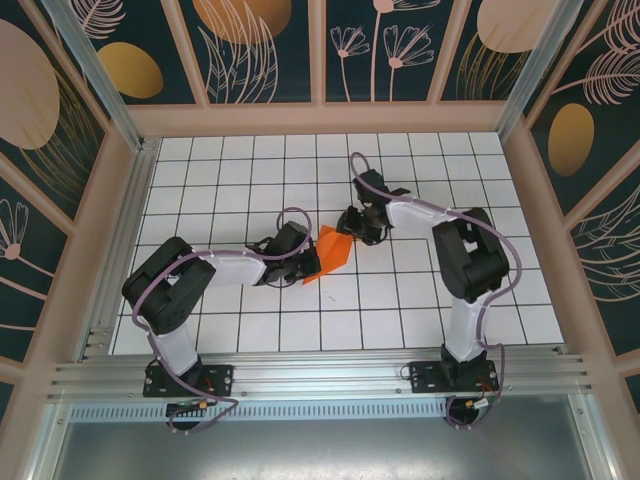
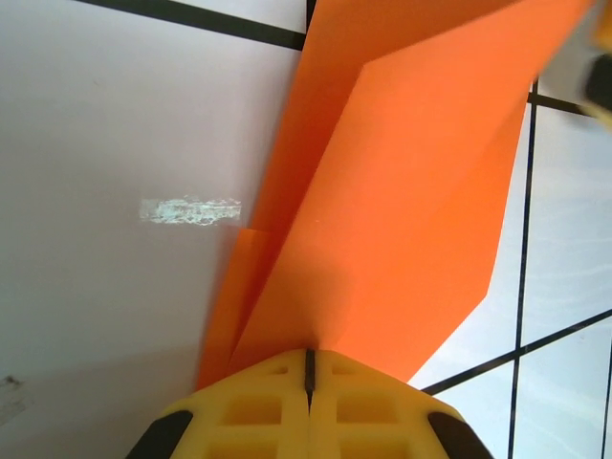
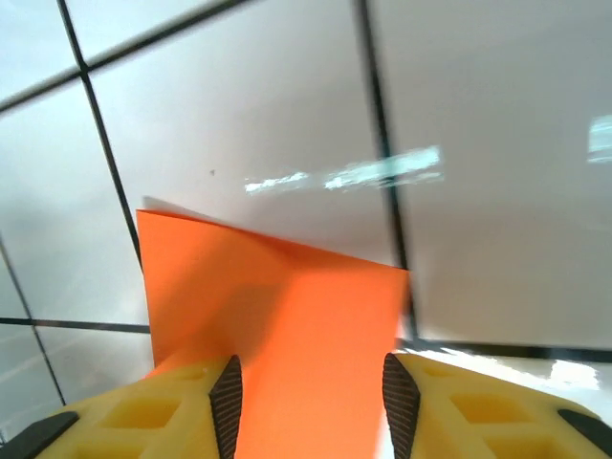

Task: Fold a paper plane with a square sheet of paper (pick it up from the middle)
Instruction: Fourth fold the wing at the center of the table.

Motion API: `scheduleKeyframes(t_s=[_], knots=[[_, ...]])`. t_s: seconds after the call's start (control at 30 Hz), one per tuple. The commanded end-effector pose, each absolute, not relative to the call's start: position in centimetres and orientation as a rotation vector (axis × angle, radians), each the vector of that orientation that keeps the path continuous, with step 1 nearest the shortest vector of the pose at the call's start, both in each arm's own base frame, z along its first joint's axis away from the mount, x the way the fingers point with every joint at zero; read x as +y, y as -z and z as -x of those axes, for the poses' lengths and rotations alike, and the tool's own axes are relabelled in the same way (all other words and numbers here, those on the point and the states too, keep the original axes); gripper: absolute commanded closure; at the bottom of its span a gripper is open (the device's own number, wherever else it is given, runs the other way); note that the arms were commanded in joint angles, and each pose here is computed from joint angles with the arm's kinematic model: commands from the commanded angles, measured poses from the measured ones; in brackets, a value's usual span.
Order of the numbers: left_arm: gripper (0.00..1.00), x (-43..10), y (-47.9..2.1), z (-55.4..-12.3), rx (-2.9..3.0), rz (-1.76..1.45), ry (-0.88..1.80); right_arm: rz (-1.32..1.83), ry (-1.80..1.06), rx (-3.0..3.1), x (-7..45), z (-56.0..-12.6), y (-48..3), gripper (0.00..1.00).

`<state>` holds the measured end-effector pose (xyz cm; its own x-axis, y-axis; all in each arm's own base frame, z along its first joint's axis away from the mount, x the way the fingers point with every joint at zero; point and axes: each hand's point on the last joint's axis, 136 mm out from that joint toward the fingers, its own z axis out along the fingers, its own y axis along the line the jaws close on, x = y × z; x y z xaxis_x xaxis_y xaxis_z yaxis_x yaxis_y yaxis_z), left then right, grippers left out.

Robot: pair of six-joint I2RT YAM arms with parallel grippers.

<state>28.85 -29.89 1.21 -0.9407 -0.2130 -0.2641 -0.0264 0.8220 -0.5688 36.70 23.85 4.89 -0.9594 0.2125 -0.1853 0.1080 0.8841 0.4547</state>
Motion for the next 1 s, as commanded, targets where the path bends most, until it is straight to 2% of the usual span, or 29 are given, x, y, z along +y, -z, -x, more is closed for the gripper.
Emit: scheduleKeyframes(t_s=[0.0, 0.07, 0.17, 0.3, 0.97], knots=[[1.00, -26.3, 3.4, -25.5, 2.871, 0.243, 0.641, -0.089, -0.787, 2.689, 25.2, -36.2, -8.0, 0.59], [1.00, -26.5, 3.4, -25.4, 2.877, 0.236, 0.649, -0.009, -0.873, 2.701, 26.6, -34.6, -7.4, 0.65], [1.00, -26.5, 3.4, -25.4, 2.877, 0.236, 0.656, 0.073, -0.906, 2.729, 28.5, -33.1, -6.1, 0.79], [1.00, -26.5, 3.5, -25.5, 2.876, 0.235, 0.651, 0.083, -0.925, 2.791, 29.5, -32.0, -3.7, 0.89], [1.00, -26.9, 3.7, -25.5, 2.886, 0.220, 0.667, 0.143, -1.014, 2.856, 32.1, -29.3, -1.6, 0.92]])
